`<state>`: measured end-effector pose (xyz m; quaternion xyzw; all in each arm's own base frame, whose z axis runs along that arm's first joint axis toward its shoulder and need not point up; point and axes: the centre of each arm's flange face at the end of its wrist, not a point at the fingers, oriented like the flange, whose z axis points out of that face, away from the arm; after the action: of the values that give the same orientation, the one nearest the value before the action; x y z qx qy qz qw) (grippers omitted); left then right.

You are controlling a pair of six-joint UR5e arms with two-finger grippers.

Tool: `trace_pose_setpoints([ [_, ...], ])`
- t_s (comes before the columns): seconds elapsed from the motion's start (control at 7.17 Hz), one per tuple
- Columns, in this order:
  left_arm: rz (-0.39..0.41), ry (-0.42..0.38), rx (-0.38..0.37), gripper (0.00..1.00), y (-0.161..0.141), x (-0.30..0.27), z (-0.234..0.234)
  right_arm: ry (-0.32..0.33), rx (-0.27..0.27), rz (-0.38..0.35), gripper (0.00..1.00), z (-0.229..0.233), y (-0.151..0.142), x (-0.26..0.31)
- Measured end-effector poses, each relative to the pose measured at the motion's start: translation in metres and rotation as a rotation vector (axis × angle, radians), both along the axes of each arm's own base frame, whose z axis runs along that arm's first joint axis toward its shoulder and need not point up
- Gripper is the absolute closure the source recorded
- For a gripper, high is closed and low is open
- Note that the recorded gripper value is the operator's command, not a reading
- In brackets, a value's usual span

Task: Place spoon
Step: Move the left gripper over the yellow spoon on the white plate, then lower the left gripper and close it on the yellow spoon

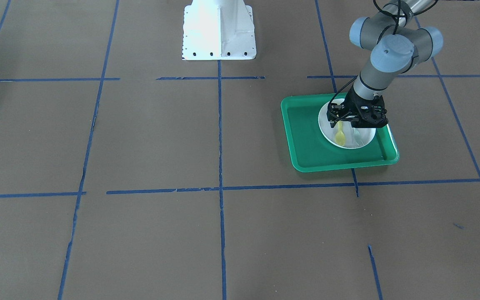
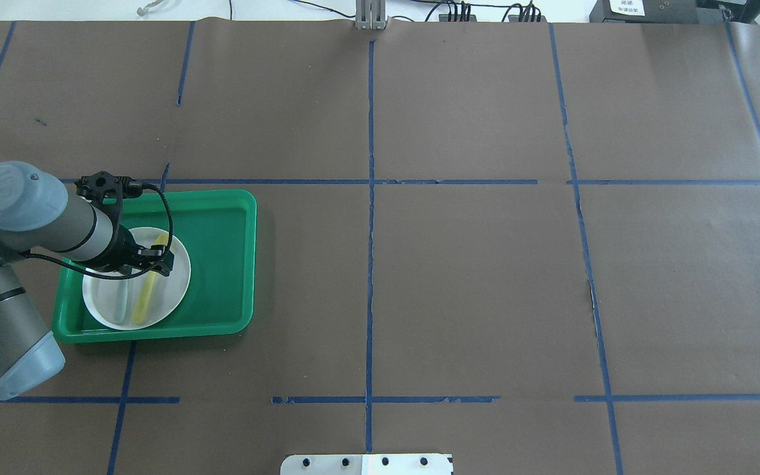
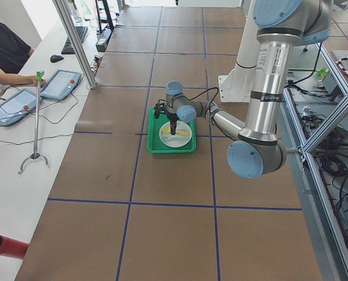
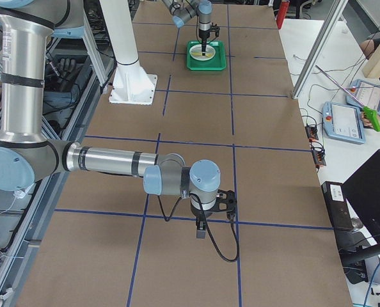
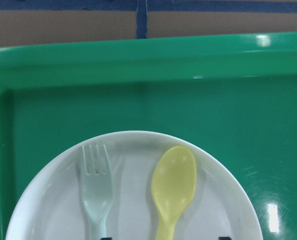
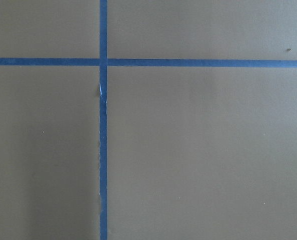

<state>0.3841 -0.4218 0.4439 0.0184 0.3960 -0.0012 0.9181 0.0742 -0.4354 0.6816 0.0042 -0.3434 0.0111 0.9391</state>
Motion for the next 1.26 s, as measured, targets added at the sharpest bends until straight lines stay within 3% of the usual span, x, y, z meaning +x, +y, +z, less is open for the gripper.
trace_pose_setpoints([
  [0.56, 0.012, -0.002, 0.002, 0.38, 0.0015, 0.0051, 0.0067, 0.000, 0.000, 0.000, 0.00, 0.0000, 0.0000, 0.0000],
  [0.98, 0.015, 0.017, 0.014, 0.90, 0.0015, 0.0073, 0.0077, 0.000, -0.001, 0.000, 0.00, 0.0000, 0.0000, 0.0000],
  [1.12, 0.016, 0.020, 0.015, 1.00, 0.0019, 0.0073, 0.0069, 0.000, 0.000, 0.000, 0.00, 0.0000, 0.0000, 0.0000],
  [1.26, 0.016, 0.021, 0.016, 1.00, 0.0026, 0.0062, 0.0064, 0.000, 0.000, 0.000, 0.00, 0.0000, 0.0000, 0.0000],
])
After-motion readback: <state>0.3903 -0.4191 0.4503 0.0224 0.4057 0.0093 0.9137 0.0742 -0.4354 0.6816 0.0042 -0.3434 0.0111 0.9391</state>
